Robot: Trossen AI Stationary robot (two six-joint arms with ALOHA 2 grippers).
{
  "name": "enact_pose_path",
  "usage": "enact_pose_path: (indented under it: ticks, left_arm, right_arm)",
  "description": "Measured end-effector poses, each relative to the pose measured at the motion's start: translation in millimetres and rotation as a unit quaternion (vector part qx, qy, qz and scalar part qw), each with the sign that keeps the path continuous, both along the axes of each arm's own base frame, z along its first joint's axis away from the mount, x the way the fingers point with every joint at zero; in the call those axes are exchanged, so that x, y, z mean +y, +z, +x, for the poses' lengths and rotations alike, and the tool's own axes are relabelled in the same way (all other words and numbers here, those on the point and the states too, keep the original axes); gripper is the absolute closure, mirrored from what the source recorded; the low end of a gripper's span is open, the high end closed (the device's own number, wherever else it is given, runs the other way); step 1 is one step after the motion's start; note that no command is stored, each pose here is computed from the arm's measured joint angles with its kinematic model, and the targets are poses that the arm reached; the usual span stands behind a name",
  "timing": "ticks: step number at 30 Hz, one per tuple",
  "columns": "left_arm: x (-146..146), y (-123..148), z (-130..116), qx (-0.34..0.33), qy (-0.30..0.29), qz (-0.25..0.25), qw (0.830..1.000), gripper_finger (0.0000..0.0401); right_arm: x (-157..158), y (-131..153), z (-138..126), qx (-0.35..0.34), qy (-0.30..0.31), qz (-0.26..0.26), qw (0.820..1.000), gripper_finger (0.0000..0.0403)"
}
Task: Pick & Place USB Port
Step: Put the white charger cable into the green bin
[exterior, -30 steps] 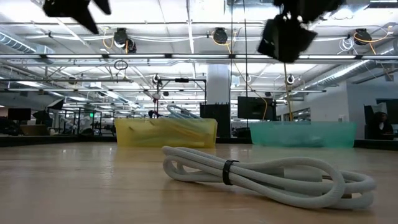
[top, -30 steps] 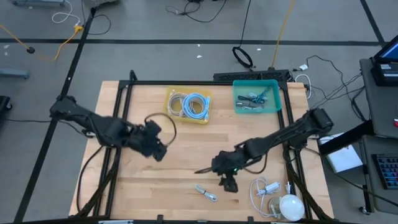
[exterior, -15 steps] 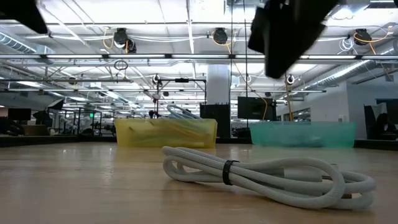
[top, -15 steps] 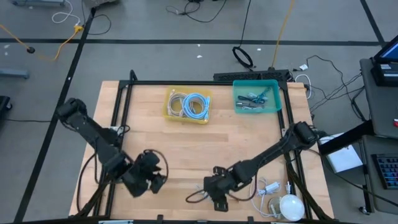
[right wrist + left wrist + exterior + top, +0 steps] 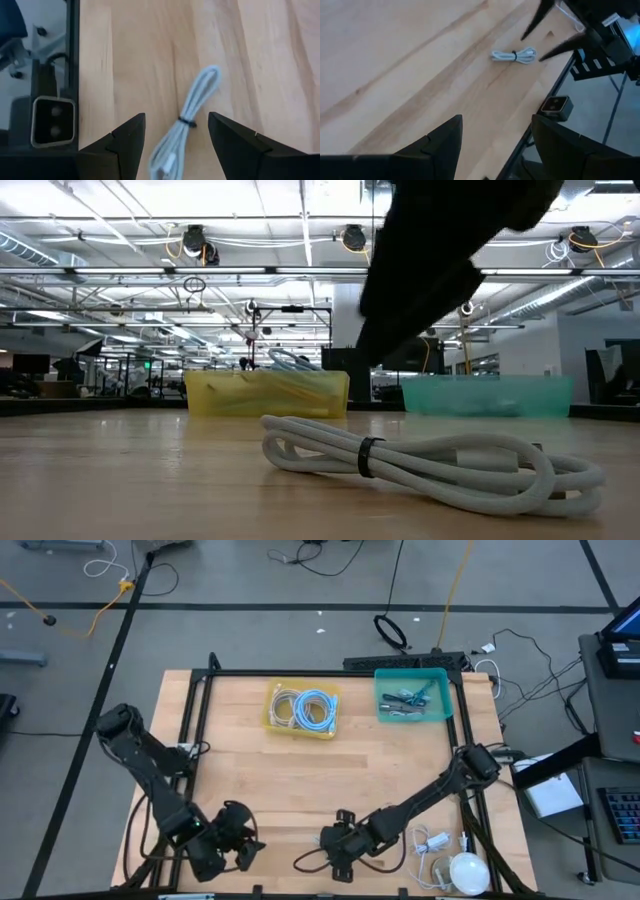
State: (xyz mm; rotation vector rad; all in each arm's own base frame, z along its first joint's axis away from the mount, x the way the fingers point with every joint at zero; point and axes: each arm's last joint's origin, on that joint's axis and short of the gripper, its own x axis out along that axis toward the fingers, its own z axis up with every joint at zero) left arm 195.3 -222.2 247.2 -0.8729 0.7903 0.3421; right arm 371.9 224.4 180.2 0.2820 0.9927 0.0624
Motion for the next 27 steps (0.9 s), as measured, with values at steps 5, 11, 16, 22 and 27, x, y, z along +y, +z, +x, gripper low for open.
enact_pose_path:
  ticks: [5, 11, 16, 22, 27]
  left_arm:
    - [-4, 0, -5, 0.000, 0.001, -0.013, 1.000, 0.0160]
    - [-6, 1, -5, -0.004, 0.002, -0.022, 1.000, 0.0160]
    - [-7, 2, -4, -0.012, 0.003, -0.026, 1.000, 0.0160]
    - [-8, 3, -3, -0.024, 0.009, -0.029, 0.999, 0.0160]
    - [-8, 3, -3, -0.028, 0.021, -0.032, 0.999, 0.0160]
  right_arm:
    - [3, -15, 4, 0.007, -0.001, -0.001, 1.000, 0.0193]
    - [6, -36, 4, 0.031, 0.003, -0.016, 0.999, 0.0193]
    - [6, -45, 3, 0.049, -0.004, -0.025, 0.998, 0.0207]
    - [-3, -43, -7, 0.089, -0.023, -0.076, 0.993, 0.0364]
    - [-36, -17, -31, 0.138, -0.118, -0.214, 0.960, 0.0386]
